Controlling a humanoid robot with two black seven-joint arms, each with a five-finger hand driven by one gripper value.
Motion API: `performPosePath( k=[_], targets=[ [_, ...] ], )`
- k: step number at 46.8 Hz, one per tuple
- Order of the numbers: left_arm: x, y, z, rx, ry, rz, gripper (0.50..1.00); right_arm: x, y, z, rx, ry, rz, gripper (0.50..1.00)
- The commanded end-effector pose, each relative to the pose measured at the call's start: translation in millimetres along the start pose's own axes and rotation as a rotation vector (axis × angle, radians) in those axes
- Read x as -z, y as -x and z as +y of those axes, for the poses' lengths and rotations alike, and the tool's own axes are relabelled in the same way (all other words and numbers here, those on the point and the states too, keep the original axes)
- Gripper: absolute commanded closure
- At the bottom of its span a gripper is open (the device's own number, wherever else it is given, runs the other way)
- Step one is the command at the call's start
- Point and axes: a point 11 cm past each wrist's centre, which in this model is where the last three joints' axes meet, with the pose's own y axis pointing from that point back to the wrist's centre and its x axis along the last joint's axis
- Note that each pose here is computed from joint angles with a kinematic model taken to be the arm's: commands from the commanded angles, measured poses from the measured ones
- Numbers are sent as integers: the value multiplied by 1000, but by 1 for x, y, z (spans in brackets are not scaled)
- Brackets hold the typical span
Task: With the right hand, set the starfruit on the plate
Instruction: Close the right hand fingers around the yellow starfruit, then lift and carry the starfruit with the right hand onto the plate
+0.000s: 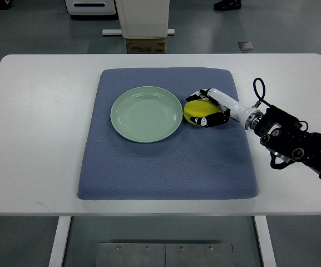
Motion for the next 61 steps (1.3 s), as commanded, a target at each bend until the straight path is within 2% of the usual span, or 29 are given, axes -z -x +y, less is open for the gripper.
performPosePath(
  k=[1,17,28,34,49,61],
  targets=[
    [0,0,0,0,0,0,500,10,-7,-4,4,-21,4,1000],
    [0,0,0,0,0,0,500,69,-31,-23,24,-133,47,1000],
    [0,0,0,0,0,0,500,117,0,-46,87,-224,47,1000],
    [0,0,0,0,0,0,500,137,29,-57,135,-264,31,1000],
    [0,0,0,0,0,0,500,121,23,-57,114,-212,54,1000],
    [0,0,0,0,0,0,500,105,34,-54,140,-178,72,1000]
  ],
)
